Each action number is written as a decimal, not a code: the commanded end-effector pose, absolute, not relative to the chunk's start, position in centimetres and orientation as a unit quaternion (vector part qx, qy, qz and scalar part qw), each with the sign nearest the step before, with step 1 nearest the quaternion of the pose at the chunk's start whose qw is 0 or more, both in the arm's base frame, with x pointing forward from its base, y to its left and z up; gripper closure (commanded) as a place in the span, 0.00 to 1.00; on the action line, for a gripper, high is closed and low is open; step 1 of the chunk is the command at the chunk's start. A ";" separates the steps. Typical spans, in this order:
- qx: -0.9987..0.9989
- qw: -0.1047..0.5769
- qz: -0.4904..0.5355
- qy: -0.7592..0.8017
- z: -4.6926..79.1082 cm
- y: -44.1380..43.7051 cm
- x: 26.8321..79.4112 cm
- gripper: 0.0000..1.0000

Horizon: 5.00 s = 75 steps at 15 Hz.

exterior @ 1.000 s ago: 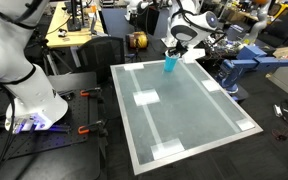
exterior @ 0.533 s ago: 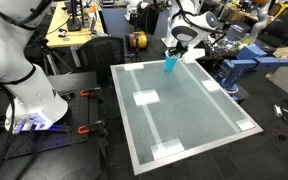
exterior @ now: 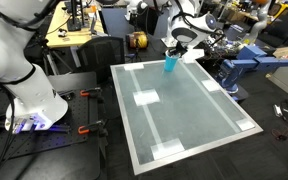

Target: Remove the marker from the blue cup then put it on the table

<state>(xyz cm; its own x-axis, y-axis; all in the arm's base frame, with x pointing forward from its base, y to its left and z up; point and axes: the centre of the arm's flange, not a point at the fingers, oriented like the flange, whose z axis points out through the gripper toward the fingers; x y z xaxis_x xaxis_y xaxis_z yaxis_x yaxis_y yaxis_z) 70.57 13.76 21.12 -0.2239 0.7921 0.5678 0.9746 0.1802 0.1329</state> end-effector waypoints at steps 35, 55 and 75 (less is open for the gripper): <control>-0.624 0.124 -0.331 -0.697 38.2 12.5 64.5 0.95; -0.861 0.015 -0.237 -0.449 37.8 0.5 59.3 0.82; -0.925 -0.220 -0.136 -0.277 33.6 -1.2 61.6 0.95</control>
